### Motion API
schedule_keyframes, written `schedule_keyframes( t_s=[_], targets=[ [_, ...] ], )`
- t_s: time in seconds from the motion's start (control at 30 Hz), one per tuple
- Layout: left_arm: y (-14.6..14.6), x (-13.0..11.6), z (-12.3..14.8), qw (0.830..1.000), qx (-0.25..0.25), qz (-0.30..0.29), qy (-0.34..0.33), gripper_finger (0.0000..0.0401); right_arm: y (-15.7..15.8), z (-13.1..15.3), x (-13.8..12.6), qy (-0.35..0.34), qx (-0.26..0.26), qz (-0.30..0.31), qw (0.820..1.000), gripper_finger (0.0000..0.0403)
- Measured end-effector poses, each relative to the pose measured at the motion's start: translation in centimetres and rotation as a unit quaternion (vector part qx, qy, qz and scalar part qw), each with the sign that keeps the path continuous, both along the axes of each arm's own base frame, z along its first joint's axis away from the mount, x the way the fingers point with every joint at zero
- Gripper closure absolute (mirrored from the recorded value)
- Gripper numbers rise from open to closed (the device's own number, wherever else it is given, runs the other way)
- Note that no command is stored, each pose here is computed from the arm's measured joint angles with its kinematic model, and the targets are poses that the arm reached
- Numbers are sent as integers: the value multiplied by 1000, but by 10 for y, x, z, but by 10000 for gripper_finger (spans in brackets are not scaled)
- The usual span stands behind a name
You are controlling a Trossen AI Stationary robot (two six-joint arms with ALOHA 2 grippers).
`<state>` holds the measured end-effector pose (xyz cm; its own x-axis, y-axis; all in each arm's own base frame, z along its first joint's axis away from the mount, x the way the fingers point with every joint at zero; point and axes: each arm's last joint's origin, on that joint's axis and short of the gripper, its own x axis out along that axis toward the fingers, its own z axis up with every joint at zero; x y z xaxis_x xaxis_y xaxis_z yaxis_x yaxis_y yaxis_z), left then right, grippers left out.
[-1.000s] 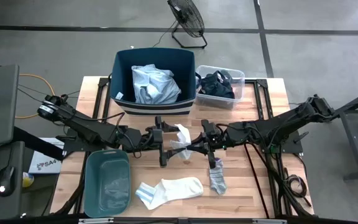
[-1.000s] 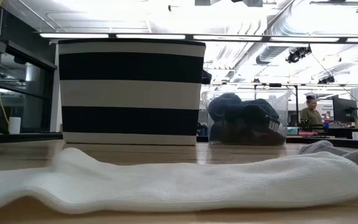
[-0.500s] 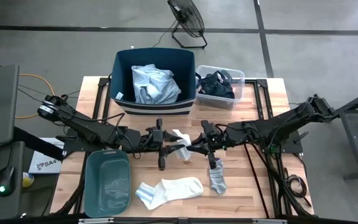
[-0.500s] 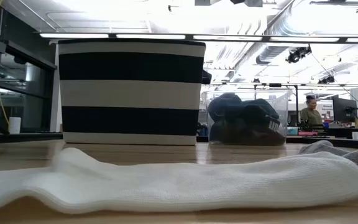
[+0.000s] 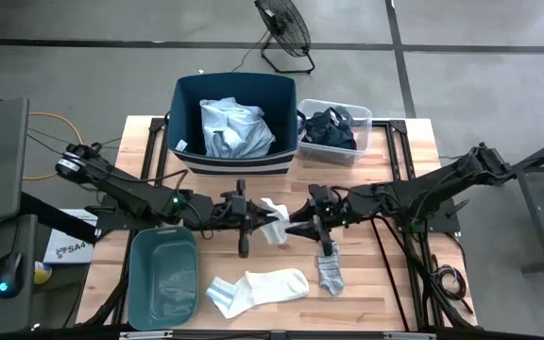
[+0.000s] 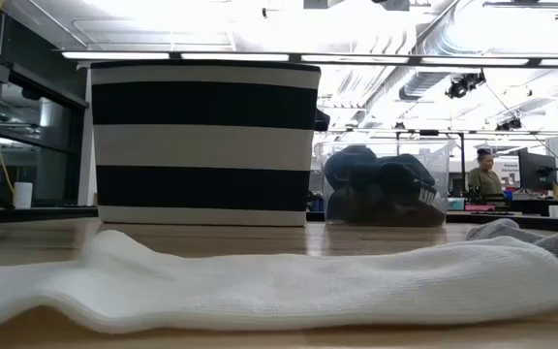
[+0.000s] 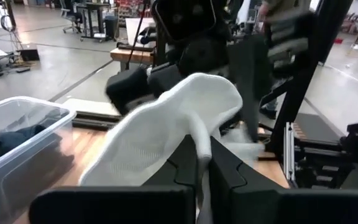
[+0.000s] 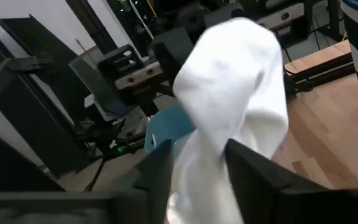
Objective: Pick & Place Cloths
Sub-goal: Put the top white sock into the light blue bin
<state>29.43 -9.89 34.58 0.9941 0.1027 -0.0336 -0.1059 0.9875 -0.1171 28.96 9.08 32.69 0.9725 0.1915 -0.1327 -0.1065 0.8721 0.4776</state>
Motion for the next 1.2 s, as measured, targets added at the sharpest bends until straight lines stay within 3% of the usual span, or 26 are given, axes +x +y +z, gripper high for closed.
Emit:
schedule_keyframes(
  t_s=[0.2, 0.43, 0.6, 0.8, 1.2],
  targets=[
    [10, -24, 7, 999, -16, 10, 50, 398, -4, 9, -15, 14, 9, 17, 1000, 174],
    [21, -69, 8, 983, -86, -23, 160, 399, -6, 12, -21, 23, 14, 19, 999, 143],
    [22, -100, 4, 957, -146, -63, 241, 399, -6, 10, -21, 31, 11, 17, 999, 145],
    [6, -123, -11, 911, -189, -92, 355, 399, -7, 8, -22, 39, 4, 0, 999, 145],
    [-45, -154, -41, 834, -228, -60, 499, 400, -8, 7, -22, 45, 1, -13, 999, 145]
  ],
)
